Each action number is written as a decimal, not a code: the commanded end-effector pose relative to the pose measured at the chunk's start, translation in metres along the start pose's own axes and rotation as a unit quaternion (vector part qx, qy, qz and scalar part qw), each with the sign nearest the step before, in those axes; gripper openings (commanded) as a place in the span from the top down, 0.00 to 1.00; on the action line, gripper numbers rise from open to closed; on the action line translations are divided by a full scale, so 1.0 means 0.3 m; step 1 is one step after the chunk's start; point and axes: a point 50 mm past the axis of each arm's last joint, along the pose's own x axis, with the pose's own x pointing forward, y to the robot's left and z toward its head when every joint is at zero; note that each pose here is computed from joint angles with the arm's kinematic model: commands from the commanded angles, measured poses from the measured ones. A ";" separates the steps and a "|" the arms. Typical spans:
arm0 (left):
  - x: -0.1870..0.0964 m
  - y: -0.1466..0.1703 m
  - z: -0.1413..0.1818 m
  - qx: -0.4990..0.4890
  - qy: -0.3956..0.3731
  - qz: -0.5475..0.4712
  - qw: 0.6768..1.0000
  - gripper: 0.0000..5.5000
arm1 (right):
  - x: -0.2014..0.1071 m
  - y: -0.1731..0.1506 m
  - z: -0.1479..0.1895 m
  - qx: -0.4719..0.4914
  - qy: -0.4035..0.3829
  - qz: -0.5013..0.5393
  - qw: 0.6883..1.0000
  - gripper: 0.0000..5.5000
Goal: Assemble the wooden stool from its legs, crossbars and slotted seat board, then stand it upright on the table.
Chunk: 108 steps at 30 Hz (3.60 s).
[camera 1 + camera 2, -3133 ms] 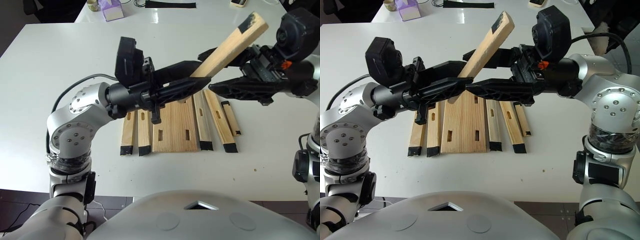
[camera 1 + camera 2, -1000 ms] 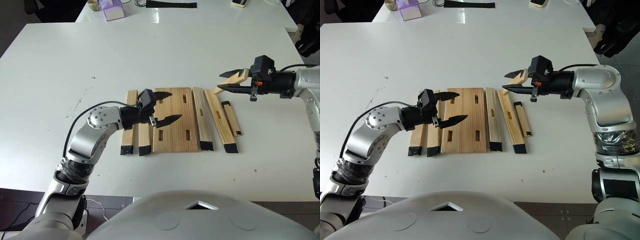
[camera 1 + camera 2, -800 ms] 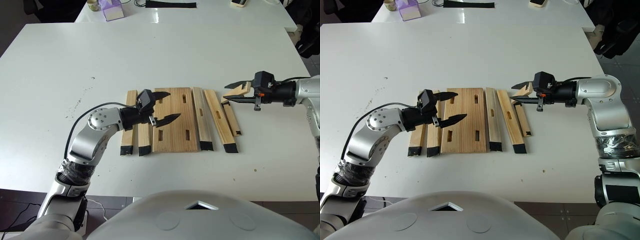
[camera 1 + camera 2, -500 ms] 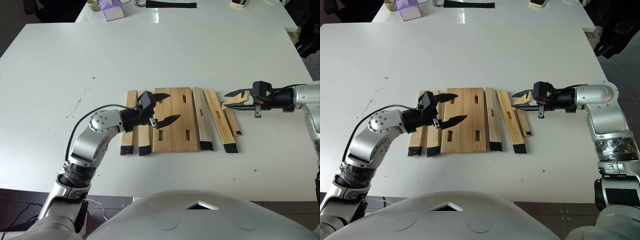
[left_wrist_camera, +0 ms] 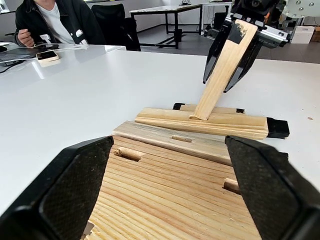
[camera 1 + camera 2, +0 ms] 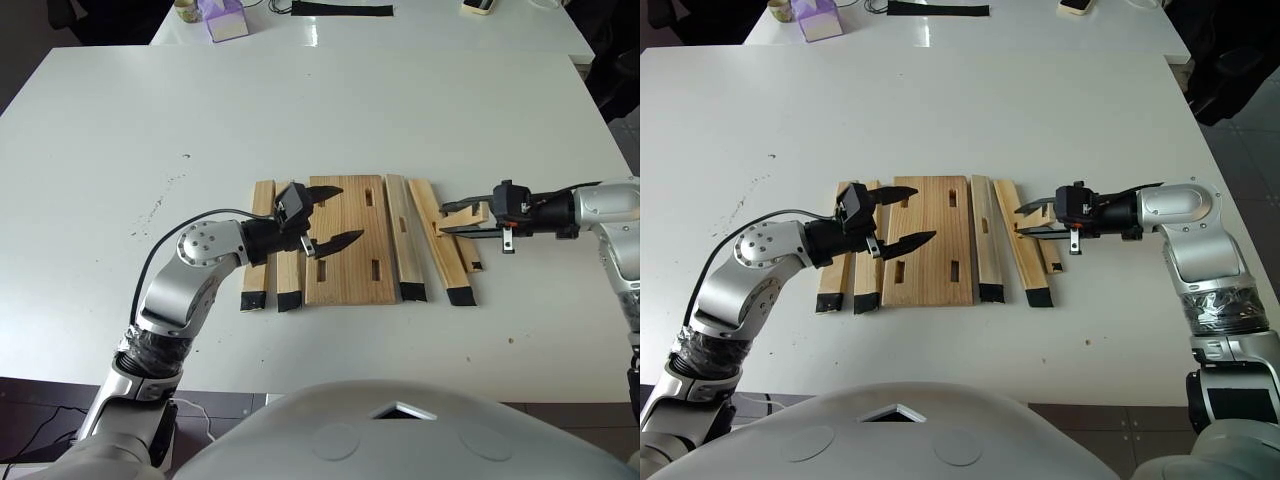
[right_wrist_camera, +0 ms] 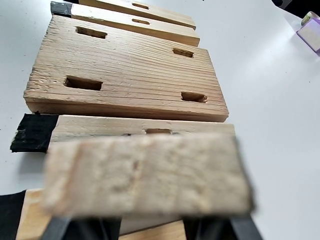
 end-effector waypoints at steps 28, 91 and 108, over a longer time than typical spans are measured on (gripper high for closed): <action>0.025 -0.027 -0.003 -0.005 0.011 -0.029 1.000 0.25 | 0.140 0.196 -0.186 0.177 0.057 0.124 0.975 0.76; 0.043 -0.011 0.011 -0.023 -0.031 0.007 0.999 0.25 | -0.039 -0.147 0.257 0.093 -0.210 -0.155 0.961 0.42; 0.041 -0.003 0.008 -0.025 -0.027 0.006 0.999 0.25 | 0.112 -0.069 0.190 0.136 -0.168 -0.108 0.970 0.54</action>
